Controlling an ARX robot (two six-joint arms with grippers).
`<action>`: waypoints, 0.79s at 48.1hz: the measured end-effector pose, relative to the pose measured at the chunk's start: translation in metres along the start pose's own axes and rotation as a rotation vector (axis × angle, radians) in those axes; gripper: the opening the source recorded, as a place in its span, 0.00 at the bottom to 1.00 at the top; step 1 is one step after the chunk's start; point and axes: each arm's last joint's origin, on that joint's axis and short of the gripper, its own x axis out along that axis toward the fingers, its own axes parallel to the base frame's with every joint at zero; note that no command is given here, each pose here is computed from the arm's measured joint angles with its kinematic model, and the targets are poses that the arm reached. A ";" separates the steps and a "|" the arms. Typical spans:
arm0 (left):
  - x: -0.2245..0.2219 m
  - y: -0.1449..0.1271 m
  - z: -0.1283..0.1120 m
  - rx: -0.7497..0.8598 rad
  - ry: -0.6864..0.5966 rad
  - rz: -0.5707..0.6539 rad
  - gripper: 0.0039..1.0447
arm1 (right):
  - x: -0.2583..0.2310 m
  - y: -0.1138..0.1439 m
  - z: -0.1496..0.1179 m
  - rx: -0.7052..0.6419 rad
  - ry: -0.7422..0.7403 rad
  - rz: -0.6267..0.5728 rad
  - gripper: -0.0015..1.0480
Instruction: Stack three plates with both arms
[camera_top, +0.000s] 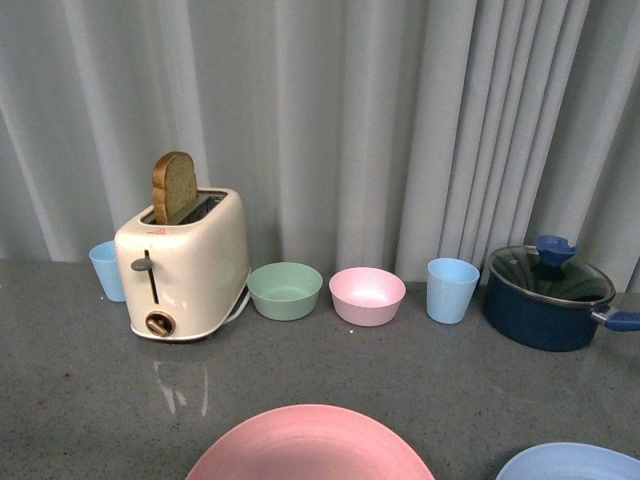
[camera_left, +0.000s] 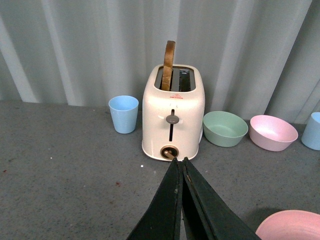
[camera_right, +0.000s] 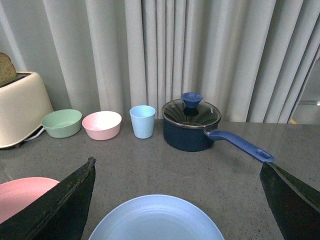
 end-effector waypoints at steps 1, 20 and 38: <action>-0.003 0.000 -0.001 0.001 0.002 0.001 0.03 | 0.000 0.000 0.000 0.000 0.000 0.000 0.93; -0.042 0.000 -0.012 0.001 0.006 0.000 0.03 | 0.000 0.000 0.000 0.000 0.000 0.000 0.93; -0.062 0.000 -0.003 0.001 -0.024 -0.001 0.03 | 0.000 0.000 0.000 0.000 0.000 0.000 0.93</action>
